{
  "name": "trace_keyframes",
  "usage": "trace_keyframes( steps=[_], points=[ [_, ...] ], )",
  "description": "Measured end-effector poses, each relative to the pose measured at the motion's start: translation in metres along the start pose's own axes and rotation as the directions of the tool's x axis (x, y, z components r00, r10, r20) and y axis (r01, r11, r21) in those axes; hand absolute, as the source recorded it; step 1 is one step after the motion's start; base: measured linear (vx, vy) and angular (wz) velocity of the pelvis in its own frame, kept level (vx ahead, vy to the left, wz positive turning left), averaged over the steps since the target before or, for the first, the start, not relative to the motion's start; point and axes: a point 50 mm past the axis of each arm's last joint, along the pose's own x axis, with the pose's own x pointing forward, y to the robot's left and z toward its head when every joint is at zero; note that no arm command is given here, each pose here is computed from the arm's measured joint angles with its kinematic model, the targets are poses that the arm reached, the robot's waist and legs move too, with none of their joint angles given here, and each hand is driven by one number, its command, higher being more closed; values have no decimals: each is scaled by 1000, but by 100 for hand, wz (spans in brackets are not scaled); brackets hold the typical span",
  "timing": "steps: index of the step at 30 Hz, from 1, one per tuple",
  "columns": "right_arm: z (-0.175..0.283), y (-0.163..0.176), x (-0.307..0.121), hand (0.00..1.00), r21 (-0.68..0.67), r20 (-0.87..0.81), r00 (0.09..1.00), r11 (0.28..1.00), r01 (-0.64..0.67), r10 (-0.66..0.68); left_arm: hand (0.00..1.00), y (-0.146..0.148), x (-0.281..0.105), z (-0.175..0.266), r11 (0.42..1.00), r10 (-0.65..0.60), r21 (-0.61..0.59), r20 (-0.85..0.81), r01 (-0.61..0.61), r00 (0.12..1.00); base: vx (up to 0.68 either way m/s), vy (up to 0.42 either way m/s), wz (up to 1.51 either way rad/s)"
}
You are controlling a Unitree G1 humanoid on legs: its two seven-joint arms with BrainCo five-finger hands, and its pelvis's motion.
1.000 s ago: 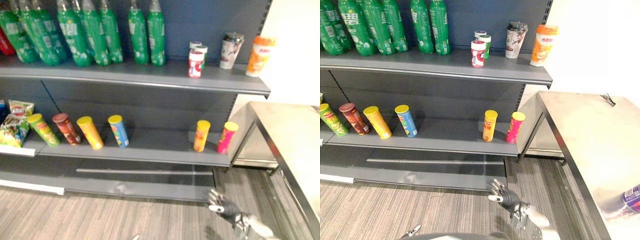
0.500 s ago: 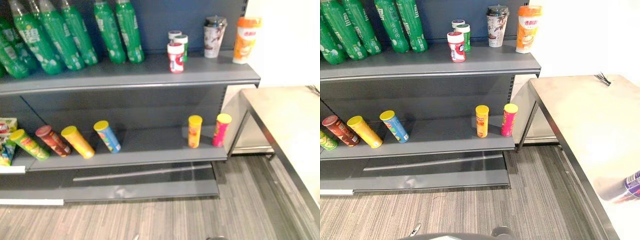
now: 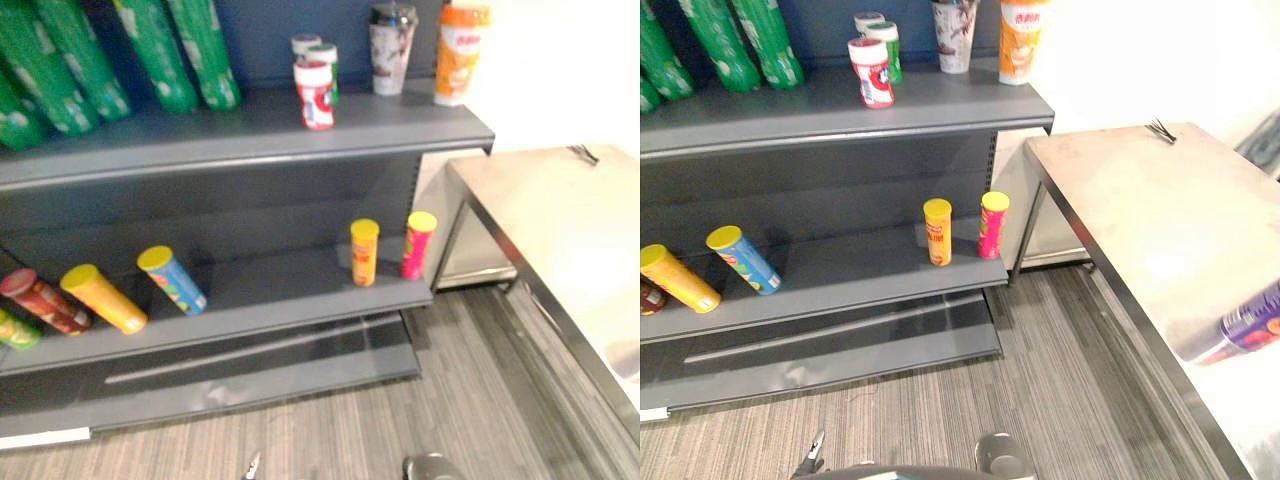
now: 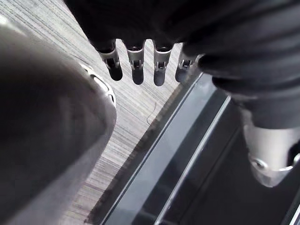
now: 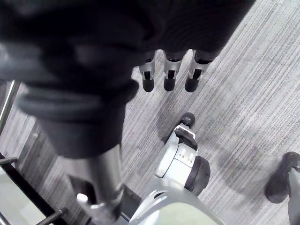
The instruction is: Put the gum and the chips on the shelf.
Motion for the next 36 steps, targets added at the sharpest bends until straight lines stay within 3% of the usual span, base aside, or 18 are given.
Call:
trace_keyframes(
  steps=[11, 19, 22, 28, 36],
  points=[
    [-25, -9, -12, 0, 265, 8, 1000, 964, -23, 21, 0, -3, 3, 9, 998, 29, -53, 36, -27, 999, -255, 138, -106],
    [5, 10, -3, 0, 252, 100, 994, 964, -78, 54, 0, 13, -1, 10, 997, 66, -31, 46, -64, 997, -78, -58, -142],
    [25, 22, 4, 0, 206, 127, 990, 974, -94, 69, 0, 19, 3, 20, 998, 54, 37, 37, -56, 998, -138, -345, -166],
    [29, -5, 3, 0, 170, 100, 995, 985, -9, -8, 0, -8, 10, 31, 997, -30, 68, 45, 27, 999, 134, -173, -46],
    [54, -4, 6, 0, 170, 175, 984, 985, -1, -29, 0, -1, 6, 28, 1000, 2, -1, 71, -1, 997, 18, 140, -61]
  ],
)
